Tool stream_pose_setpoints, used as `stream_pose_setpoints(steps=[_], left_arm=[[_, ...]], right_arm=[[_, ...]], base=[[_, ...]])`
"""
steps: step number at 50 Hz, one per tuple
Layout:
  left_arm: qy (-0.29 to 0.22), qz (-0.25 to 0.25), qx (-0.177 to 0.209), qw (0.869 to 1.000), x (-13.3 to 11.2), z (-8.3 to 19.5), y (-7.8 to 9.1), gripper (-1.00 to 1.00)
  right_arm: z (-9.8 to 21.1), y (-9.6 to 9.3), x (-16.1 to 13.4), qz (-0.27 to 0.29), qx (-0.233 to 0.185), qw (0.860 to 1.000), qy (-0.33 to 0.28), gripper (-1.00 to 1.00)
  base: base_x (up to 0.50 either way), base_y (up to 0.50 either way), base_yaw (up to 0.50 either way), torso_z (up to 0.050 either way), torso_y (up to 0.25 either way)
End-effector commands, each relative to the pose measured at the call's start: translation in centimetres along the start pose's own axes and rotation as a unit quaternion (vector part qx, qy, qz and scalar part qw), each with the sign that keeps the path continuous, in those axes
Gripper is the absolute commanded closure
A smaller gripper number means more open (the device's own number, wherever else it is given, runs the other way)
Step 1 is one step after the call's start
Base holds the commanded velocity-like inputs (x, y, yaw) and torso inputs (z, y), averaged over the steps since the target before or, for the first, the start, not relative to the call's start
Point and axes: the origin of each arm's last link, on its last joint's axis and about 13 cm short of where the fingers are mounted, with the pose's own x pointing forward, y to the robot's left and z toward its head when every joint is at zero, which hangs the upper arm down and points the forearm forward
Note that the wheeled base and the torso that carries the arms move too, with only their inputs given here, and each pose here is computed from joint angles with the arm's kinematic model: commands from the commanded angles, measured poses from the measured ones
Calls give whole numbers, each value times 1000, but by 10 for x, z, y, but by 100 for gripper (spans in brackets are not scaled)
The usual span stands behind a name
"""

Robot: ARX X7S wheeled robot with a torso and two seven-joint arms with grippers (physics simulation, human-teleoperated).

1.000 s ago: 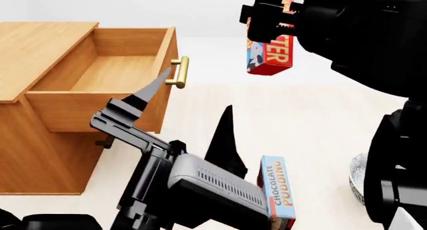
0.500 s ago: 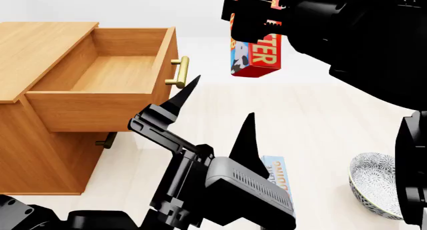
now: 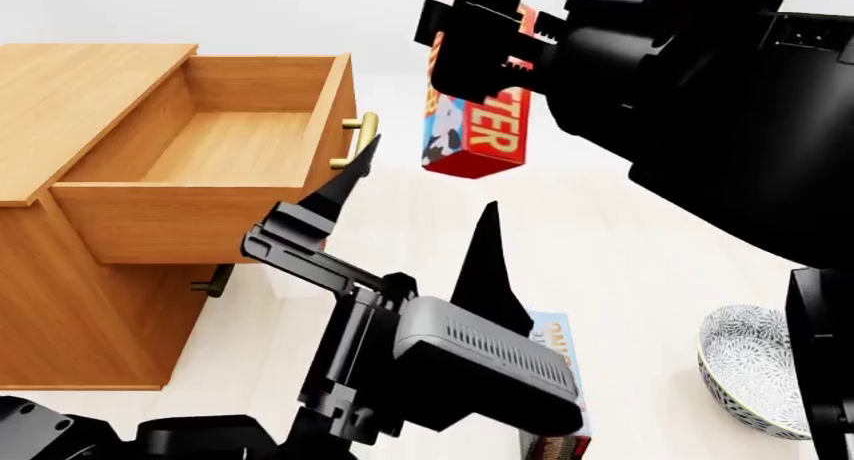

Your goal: Put the butter at the back in the top drawer of the cabinet and close it.

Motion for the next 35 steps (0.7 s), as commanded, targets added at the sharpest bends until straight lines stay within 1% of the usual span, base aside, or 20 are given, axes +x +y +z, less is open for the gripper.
stream_pose_setpoints(steps=[1,12,22,35], left_arm=[[-2,13,0,1000,1,-2,-2,-100],[0,13,2,1000,1,-7,-8,-100],[3,7,1,1000,-1,-10,-13,-100],[5,18,-2,1000,7,-7,-10,-100]], right_arm=[[-1,4,-3,14,20,1000,-2,100],[-2,6,-3,23,40,999,6,100],[-1,8,-4,26,41,999,5,100],[-12,7,-5,26,39,999,16,100]], base=[[0,0,0,0,0],[0,0,0,1,1],[0,0,0,0,1],[0,0,0,1,2]])
